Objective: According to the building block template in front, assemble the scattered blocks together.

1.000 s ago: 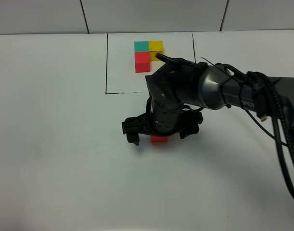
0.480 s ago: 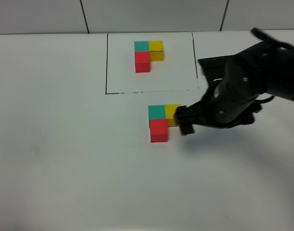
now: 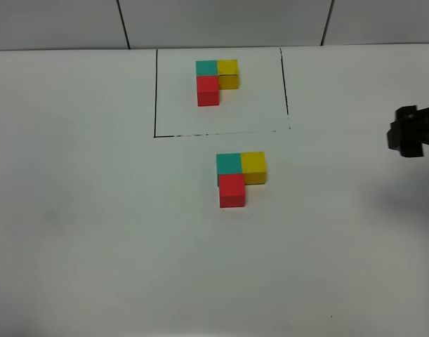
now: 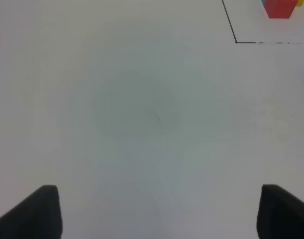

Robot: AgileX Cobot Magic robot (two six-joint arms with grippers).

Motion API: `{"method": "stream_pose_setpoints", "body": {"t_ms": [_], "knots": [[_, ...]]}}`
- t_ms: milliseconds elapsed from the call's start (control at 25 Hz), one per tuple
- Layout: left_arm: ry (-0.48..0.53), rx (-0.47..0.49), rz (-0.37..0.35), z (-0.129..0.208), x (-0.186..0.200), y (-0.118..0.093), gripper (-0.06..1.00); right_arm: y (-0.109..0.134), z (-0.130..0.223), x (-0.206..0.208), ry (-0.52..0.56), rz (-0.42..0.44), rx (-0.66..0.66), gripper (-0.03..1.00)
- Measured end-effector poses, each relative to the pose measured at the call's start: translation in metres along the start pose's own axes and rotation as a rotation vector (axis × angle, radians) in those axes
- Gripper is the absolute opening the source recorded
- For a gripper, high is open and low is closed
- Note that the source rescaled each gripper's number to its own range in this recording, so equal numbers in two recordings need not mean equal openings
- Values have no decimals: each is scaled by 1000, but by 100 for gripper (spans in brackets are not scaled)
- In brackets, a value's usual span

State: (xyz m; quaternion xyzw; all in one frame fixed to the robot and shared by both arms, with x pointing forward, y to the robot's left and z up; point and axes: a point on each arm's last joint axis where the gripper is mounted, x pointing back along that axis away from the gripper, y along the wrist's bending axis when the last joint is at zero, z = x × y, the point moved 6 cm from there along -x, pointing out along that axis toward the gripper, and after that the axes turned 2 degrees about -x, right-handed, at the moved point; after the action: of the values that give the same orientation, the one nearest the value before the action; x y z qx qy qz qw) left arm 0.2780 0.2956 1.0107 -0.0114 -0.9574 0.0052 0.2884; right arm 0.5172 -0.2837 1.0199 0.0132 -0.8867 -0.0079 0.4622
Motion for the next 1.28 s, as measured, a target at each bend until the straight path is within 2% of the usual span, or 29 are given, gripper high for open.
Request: {"method": "stream_pose_setpoints", "body": {"t_ms": [240, 480, 840, 1080, 1280], "knots": [[0, 1, 0, 0, 0, 0, 74, -6, 40, 65, -120, 6, -13, 81], [0, 1, 0, 0, 0, 0, 74, -8, 94, 110, -212, 7, -11, 81], [1, 1, 0, 0, 0, 0, 74, -2, 157, 126, -377, -51, -30, 81], [0, 1, 0, 0, 0, 0, 74, 2, 172, 139, -476, -87, -27, 81], [0, 1, 0, 0, 0, 0, 74, 2, 184, 136, -477, -91, -26, 79]]}}
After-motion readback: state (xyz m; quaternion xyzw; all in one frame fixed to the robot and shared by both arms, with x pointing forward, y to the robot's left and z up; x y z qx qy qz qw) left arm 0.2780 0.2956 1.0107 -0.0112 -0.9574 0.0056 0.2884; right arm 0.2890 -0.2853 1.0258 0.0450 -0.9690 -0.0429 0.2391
